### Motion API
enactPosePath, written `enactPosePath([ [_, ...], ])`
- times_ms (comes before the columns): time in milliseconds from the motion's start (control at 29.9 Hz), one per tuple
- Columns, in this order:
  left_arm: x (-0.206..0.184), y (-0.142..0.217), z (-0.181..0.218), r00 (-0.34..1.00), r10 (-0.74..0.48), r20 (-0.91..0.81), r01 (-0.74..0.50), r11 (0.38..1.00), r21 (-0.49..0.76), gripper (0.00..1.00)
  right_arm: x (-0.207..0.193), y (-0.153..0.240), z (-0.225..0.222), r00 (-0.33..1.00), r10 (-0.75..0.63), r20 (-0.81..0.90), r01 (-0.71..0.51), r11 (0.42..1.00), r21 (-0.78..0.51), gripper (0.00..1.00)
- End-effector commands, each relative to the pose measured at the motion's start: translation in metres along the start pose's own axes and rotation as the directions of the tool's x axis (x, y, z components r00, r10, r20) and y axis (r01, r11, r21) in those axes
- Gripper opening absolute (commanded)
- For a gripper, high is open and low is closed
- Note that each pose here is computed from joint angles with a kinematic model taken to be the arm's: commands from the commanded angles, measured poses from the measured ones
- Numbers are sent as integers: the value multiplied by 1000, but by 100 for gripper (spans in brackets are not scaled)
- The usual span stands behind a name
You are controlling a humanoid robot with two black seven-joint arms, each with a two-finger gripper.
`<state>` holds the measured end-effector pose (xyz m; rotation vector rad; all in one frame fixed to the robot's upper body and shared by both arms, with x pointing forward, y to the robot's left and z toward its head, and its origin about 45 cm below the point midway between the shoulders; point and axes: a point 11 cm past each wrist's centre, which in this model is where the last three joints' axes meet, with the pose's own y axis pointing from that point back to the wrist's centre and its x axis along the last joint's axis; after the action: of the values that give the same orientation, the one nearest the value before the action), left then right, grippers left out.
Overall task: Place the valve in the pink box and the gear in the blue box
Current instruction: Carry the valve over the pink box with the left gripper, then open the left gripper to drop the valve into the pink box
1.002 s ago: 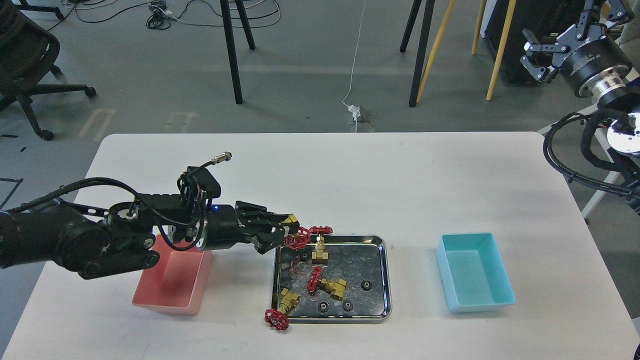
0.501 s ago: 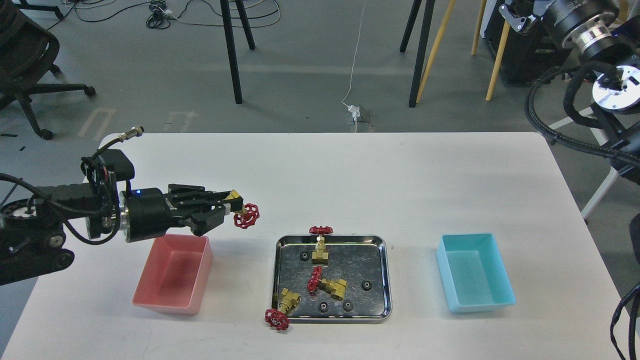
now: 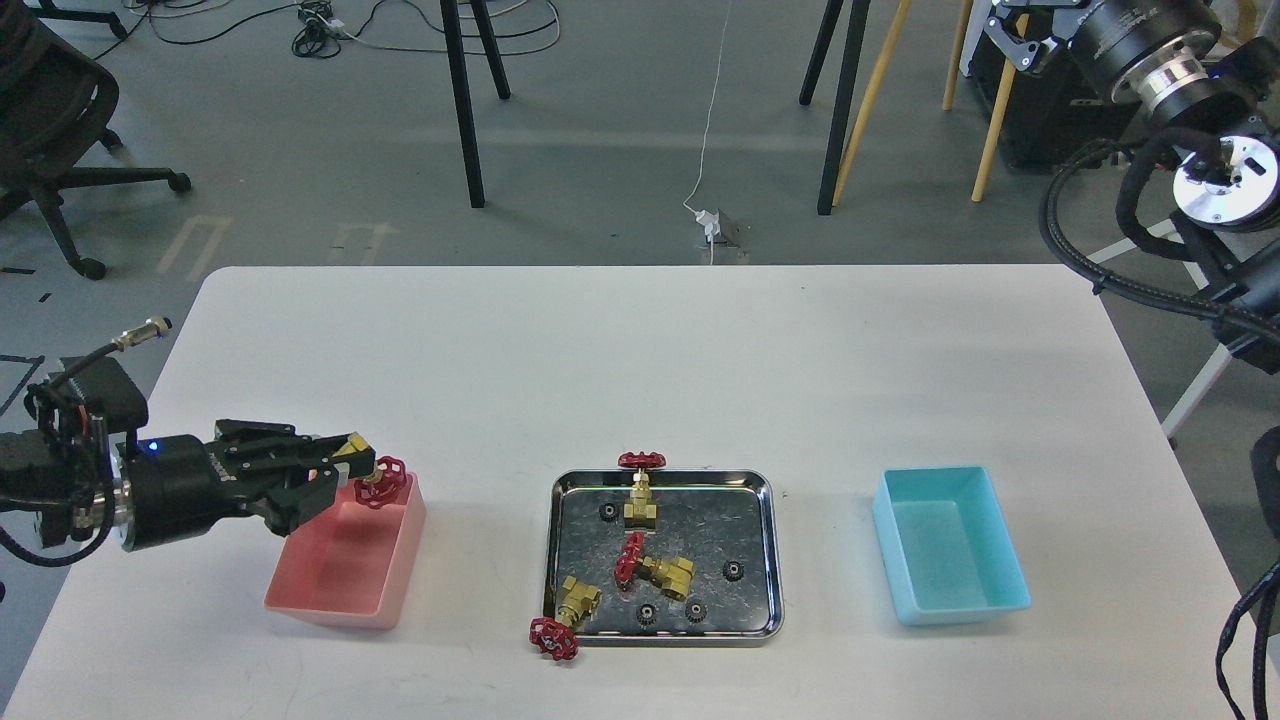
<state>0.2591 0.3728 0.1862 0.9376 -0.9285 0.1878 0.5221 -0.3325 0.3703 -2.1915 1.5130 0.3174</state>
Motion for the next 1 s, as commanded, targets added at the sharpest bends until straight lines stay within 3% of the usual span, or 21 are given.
enactPosePath([
  [0, -15, 0, -6, 1000, -26, -12, 26, 999, 19, 11, 3, 2, -2, 1000, 4, -3, -4, 1000, 1, 99],
  [401, -34, -8, -13, 999, -45, -12, 45, 999, 30, 14, 12, 10, 5, 1000, 24, 4, -24, 1000, -9, 99],
  [534, -36, -11, -11, 999, -49, -13, 49, 999, 20, 24, 12, 10, 5, 1000, 24, 4, -24, 1000, -9, 99],
  [735, -35, -17, -7, 999, -45, -12, 45, 999, 6, 51, 14, 12, 7, 1000, 29, 5, -29, 1000, -14, 99],
  [968, -31, -13, -10, 999, -33, -14, 33, 999, 19, 68, 14, 13, 8, 1000, 27, -2, -27, 999, -19, 99],
])
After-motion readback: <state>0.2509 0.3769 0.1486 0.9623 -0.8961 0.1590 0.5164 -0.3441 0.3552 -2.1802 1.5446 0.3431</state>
